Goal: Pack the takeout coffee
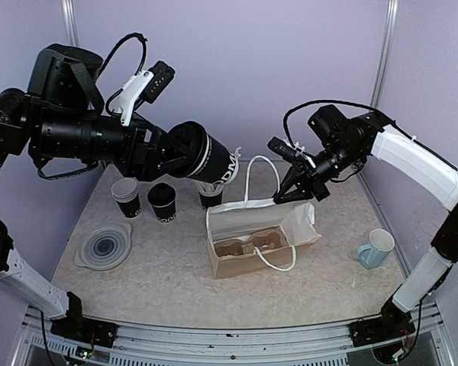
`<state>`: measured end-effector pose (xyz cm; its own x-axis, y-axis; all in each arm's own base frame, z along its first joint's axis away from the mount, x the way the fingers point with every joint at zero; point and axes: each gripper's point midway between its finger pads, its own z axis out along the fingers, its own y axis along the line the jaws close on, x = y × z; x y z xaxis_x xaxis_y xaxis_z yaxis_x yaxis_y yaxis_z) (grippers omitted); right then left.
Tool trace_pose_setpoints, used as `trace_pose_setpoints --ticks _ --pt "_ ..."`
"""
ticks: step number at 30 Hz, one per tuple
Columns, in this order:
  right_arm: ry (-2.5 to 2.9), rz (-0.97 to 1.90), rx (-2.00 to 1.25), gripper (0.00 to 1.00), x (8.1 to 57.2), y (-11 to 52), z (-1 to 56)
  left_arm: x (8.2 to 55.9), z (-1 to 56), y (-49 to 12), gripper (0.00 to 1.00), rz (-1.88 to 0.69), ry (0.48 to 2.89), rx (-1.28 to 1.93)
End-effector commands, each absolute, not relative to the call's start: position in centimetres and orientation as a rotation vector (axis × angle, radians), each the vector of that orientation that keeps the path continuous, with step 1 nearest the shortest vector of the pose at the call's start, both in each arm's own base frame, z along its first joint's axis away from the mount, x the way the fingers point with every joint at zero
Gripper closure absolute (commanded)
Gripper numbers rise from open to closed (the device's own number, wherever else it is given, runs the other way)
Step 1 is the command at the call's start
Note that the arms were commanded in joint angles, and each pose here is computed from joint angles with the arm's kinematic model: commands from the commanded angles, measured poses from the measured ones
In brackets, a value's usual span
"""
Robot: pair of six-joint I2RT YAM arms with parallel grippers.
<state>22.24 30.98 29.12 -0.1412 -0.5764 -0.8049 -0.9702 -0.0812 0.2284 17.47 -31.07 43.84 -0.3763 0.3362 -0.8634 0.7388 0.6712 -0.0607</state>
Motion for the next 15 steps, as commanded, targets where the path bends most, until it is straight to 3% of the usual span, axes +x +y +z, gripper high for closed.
trace_pose_setpoints --ticks 1,5,15 --pt "1.750 1.191 -1.636 1.00 20.7 30.5 29.7 14.5 45.7 -33.2 0.41 -0.632 1.878 0.886" --pt "1.742 1.190 -1.617 1.00 20.4 30.3 30.2 11.4 44.8 -36.0 0.41 -0.675 1.838 1.047" --pt "1.758 1.220 -1.589 1.00 19.8 30.1 30.5 12.6 37.0 -39.4 0.41 -0.349 1.981 1.225"
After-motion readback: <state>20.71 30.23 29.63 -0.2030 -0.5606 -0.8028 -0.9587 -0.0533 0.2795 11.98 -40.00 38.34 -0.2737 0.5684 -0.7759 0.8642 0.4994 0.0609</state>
